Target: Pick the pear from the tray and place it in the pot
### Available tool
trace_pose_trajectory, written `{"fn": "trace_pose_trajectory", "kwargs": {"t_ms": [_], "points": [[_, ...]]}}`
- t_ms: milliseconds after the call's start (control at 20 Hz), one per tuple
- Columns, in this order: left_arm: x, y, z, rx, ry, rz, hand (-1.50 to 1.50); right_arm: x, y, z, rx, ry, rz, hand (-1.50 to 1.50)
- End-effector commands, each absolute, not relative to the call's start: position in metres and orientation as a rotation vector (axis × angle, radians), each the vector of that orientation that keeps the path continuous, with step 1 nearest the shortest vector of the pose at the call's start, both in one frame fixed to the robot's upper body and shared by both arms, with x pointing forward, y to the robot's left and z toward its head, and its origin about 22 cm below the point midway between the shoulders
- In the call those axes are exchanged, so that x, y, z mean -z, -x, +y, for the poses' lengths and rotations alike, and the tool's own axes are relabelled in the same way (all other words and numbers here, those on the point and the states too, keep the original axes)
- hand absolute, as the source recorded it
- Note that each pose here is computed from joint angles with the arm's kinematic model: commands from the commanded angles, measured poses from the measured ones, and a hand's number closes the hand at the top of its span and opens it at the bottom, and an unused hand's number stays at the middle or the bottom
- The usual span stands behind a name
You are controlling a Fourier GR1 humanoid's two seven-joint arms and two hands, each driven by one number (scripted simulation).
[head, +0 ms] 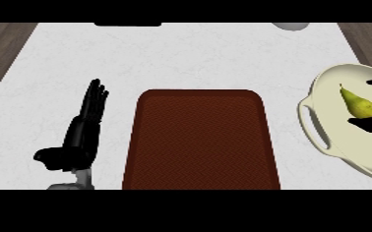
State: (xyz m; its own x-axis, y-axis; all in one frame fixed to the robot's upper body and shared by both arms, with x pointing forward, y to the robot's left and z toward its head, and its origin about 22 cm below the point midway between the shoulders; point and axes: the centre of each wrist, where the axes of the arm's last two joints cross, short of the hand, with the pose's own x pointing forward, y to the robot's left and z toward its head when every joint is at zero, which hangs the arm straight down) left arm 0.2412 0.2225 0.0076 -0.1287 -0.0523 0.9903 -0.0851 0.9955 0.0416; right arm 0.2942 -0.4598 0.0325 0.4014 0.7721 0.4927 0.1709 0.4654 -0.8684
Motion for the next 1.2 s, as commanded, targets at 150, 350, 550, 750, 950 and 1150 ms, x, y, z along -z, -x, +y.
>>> {"fn": "trace_pose_trajectory", "kwargs": {"t_ms": [150, 350, 550, 750, 950, 1150], "points": [[-0.01, -0.237, 0.231, -0.027, -0.123, -1.711, 0.0, -0.046, -0.299, -0.471, 0.012, 0.903, -1.52, -1.5], [-0.011, -0.233, 0.227, -0.036, -0.104, -1.714, 0.0, -0.052, -0.283, -0.501, 0.179, 0.838, -1.544, -1.5], [0.004, -0.231, 0.209, -0.042, -0.094, -1.694, 0.0, -0.047, -0.256, -0.539, 0.218, 0.852, -1.527, -1.5], [-0.003, -0.247, 0.227, -0.028, -0.106, -1.71, 0.0, -0.034, -0.215, -0.562, 0.236, 0.88, -1.571, -1.5], [-0.014, -0.243, 0.228, -0.031, -0.091, -1.721, 0.0, -0.044, -0.197, -0.586, 0.264, 0.896, -1.588, -1.5], [-0.001, -0.256, 0.221, -0.037, -0.112, -1.717, 0.0, -0.034, -0.19, -0.585, 0.269, 0.877, -1.619, -1.5]]}}
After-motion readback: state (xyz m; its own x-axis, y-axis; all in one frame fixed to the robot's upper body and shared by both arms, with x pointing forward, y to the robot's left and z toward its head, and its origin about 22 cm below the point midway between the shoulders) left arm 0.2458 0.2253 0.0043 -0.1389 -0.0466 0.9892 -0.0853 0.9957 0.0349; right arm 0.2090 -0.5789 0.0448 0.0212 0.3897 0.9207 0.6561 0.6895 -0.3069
